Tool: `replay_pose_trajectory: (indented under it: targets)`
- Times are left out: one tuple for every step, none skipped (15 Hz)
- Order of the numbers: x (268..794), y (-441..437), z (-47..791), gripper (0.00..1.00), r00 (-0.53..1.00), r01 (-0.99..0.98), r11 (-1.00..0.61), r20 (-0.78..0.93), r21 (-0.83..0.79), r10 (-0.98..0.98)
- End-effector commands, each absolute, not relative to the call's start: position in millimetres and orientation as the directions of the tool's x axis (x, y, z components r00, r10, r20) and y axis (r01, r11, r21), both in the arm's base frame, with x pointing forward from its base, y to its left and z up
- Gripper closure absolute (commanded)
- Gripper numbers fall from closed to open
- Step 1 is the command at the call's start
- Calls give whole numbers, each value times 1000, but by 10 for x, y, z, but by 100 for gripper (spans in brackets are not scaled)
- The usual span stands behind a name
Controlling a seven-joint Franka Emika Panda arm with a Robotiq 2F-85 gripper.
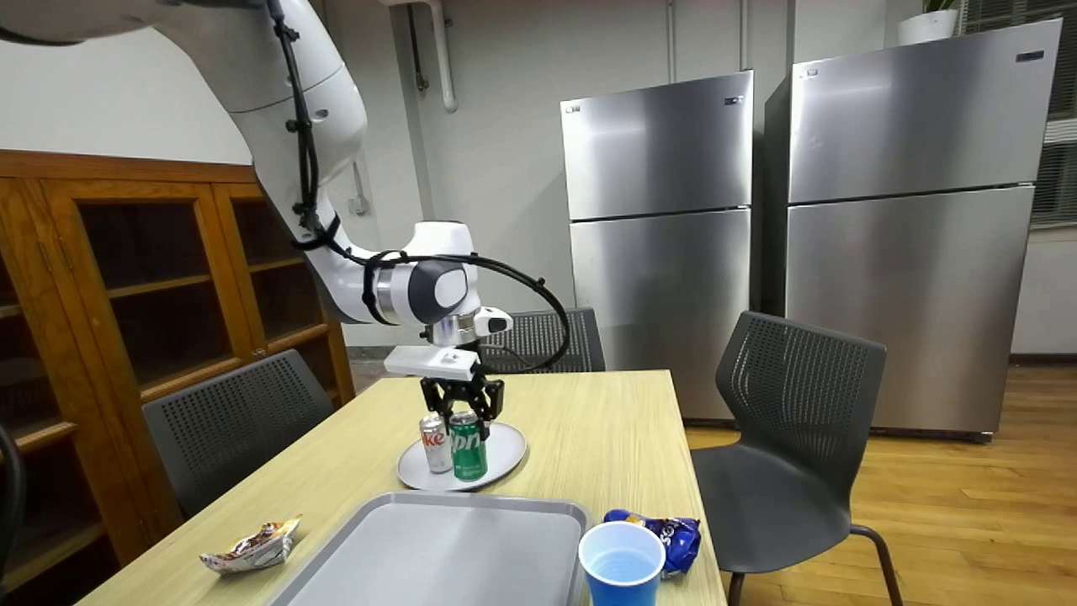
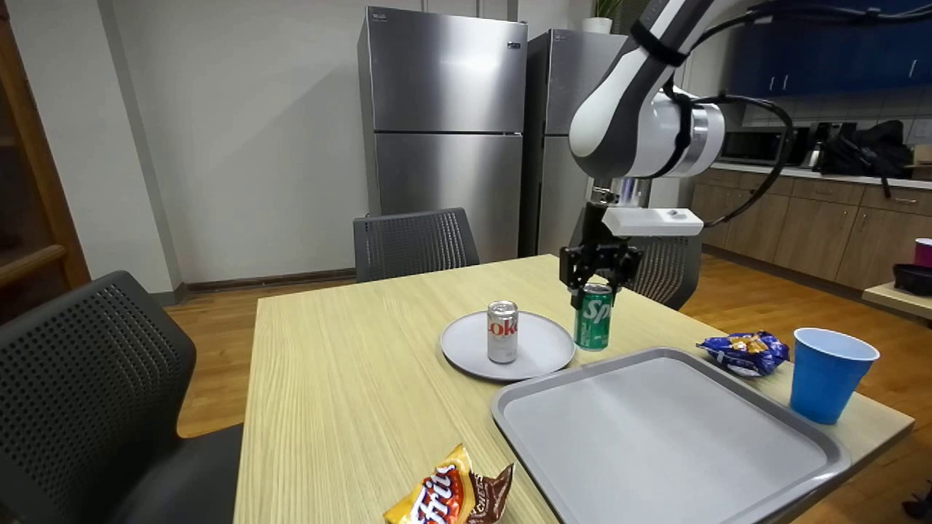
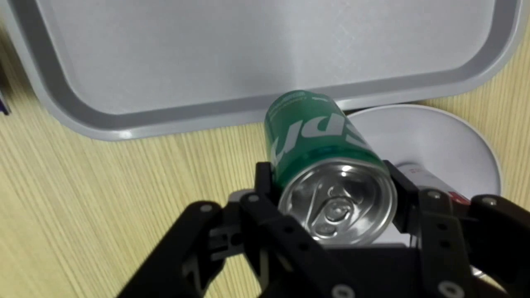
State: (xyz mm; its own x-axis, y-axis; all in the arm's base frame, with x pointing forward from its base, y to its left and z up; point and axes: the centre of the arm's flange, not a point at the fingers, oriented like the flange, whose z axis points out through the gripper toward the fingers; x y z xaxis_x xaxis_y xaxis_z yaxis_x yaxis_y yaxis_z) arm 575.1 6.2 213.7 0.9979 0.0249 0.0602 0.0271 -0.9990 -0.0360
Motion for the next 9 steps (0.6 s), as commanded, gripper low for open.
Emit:
replay_pose_trajectory:
  targets:
    - [5251,-65,2356,61,997,-29,-999,66,-15,-30]
    - [5155,-94,2355,61,997,-39,-999,65,-13,-40]
    - [5081,-124,2360,61,997,-50,-999,62,-7,-51]
    - [4997,-154,2360,61,996,-61,-998,62,-7,-61]
    - [4928,-180,2363,61,995,-73,-997,63,-2,-73]
    - [4847,-214,2373,61,994,-86,-996,64,-1,-86]
    - [4777,-251,2375,61,993,-98,-995,65,2,-97]
    - [4714,-294,2366,61,991,-116,-993,65,18,-114]
    - [4662,-342,2363,61,990,-127,-992,61,25,-125]
